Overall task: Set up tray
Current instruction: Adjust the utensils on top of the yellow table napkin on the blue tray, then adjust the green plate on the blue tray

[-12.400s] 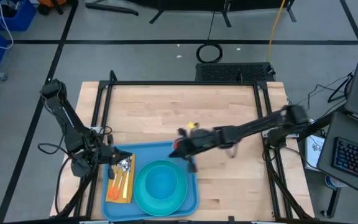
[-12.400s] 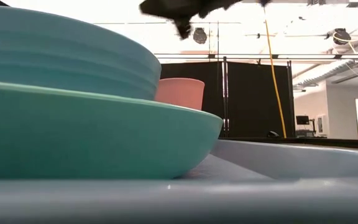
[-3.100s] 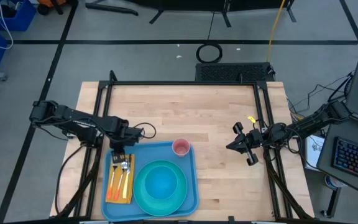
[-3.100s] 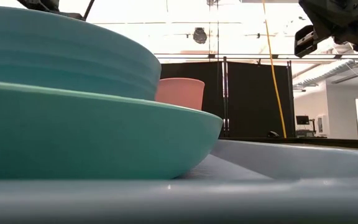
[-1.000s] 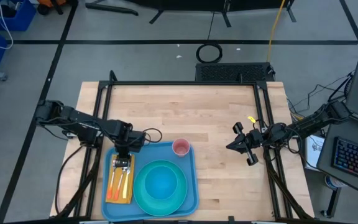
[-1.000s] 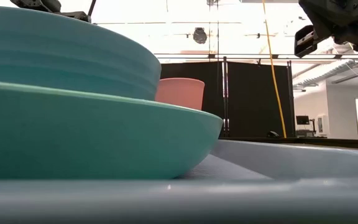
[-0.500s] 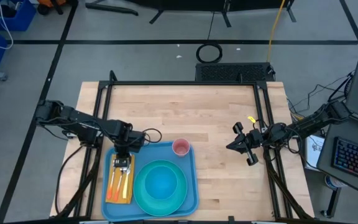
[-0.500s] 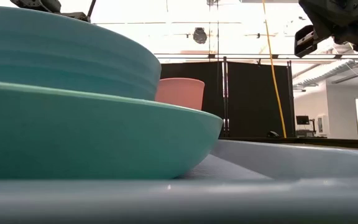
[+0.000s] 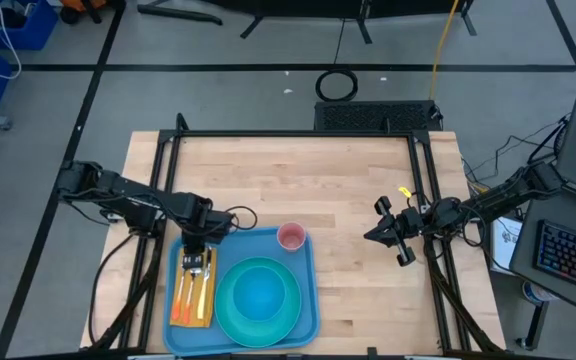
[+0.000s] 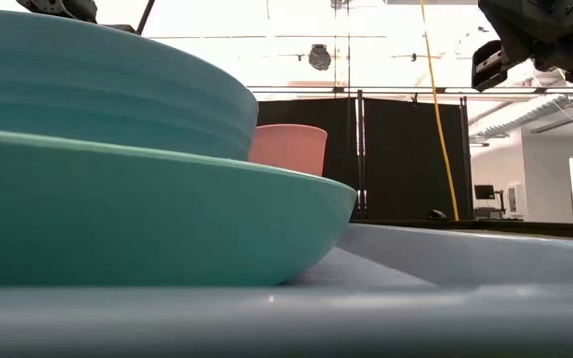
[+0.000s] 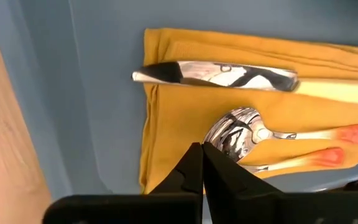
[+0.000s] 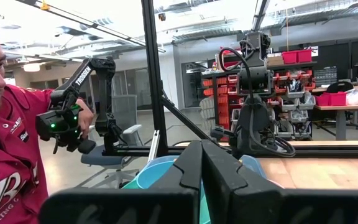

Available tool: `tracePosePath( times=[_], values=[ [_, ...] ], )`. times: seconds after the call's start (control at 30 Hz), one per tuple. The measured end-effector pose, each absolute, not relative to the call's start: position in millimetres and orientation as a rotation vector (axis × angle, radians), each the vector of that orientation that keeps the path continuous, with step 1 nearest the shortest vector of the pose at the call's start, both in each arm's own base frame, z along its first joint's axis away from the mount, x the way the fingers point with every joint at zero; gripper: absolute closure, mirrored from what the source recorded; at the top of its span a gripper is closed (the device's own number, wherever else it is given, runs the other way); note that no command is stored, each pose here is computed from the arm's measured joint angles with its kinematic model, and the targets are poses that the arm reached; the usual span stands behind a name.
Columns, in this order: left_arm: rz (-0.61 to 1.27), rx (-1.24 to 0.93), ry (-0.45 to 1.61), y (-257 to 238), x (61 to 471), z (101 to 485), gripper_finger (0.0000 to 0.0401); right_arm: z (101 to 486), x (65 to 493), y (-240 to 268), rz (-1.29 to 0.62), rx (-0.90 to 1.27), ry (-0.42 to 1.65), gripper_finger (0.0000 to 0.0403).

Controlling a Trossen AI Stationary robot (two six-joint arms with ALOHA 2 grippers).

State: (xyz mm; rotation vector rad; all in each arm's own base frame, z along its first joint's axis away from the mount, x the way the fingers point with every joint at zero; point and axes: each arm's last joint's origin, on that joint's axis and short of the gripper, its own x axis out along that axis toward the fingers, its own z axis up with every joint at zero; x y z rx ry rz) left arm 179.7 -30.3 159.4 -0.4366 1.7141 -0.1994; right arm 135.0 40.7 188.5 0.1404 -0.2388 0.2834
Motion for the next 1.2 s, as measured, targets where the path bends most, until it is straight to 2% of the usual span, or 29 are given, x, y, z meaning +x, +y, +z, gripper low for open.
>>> tracePosePath(
  times=[0.2, 0.47, 0.9, 1.03, 1.2],
  values=[
    [-0.151, -0.429, 1.721, -29, 179, 159, 0.0387, 189, 135, 41, 0.284, 0.140, -0.239, 0.0403],
    [-0.106, -0.434, 1.722, -29, 179, 159, 0.0394, 188, 135, 41, 0.284, 0.141, -0.239, 0.0403],
    [-0.086, -0.462, 1.737, -29, 178, 159, 0.0294, 189, 135, 41, 0.284, 0.140, -0.239, 0.0403],
    [-0.077, -0.439, 1.751, -28, 177, 161, 0.0282, 189, 135, 41, 0.284, 0.140, -0.239, 0.0403],
    [0.041, -0.333, 1.693, -24, 181, 174, 0.0282, 188, 135, 41, 0.284, 0.140, -0.238, 0.0403]
  ],
)
